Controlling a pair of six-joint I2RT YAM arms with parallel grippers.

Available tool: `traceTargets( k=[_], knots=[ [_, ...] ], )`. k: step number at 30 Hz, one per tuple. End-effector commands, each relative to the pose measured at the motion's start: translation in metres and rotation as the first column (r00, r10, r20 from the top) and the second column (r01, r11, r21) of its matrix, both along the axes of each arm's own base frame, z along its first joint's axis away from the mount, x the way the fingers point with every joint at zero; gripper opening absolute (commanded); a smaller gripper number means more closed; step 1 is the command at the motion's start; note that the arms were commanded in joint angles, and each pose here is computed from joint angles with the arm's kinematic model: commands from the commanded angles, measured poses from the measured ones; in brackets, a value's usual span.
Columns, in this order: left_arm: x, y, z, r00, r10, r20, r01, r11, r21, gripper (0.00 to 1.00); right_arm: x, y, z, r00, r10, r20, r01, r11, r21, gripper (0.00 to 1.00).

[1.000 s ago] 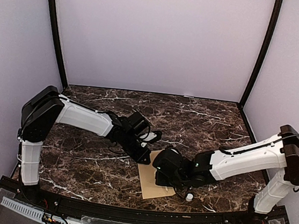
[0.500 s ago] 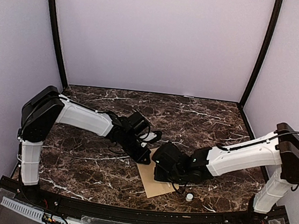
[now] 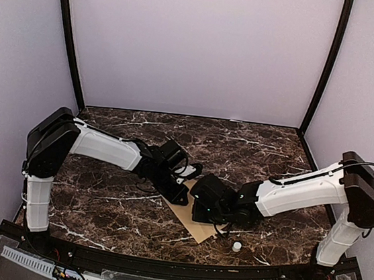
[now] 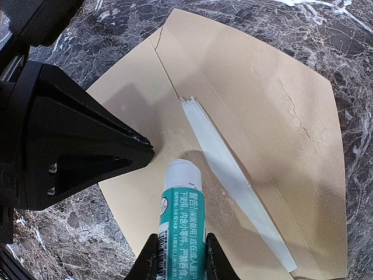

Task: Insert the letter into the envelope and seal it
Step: Paint the envelope at the center of the board.

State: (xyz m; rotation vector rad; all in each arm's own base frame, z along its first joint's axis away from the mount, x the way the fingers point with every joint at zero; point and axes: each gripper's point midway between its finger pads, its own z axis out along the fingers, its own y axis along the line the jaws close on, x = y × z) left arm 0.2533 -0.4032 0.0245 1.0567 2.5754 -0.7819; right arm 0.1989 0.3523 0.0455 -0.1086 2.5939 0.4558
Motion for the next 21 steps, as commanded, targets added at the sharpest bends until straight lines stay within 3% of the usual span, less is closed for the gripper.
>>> traceTargets(
  k=[1,8,21],
  knots=[
    [0.006,0.003,0.014,1.000,0.015,0.024,-0.015,1.000,0.001,0.09,-0.002,-0.003,-0.011,0.999,0.022,-0.035,-0.023,0.999,-0.028,0.00],
    [0.030,0.009,0.054,0.990,0.070,0.119,-0.066,0.997,-0.039,0.21,-0.006,-0.002,0.008,0.999,0.045,-0.025,-0.044,0.998,0.035,0.00],
    [0.044,0.025,0.039,0.980,0.064,0.187,-0.082,0.993,0.089,0.32,-0.021,-0.020,0.034,0.996,0.082,-0.025,-0.079,0.993,0.084,0.00]
  ],
)
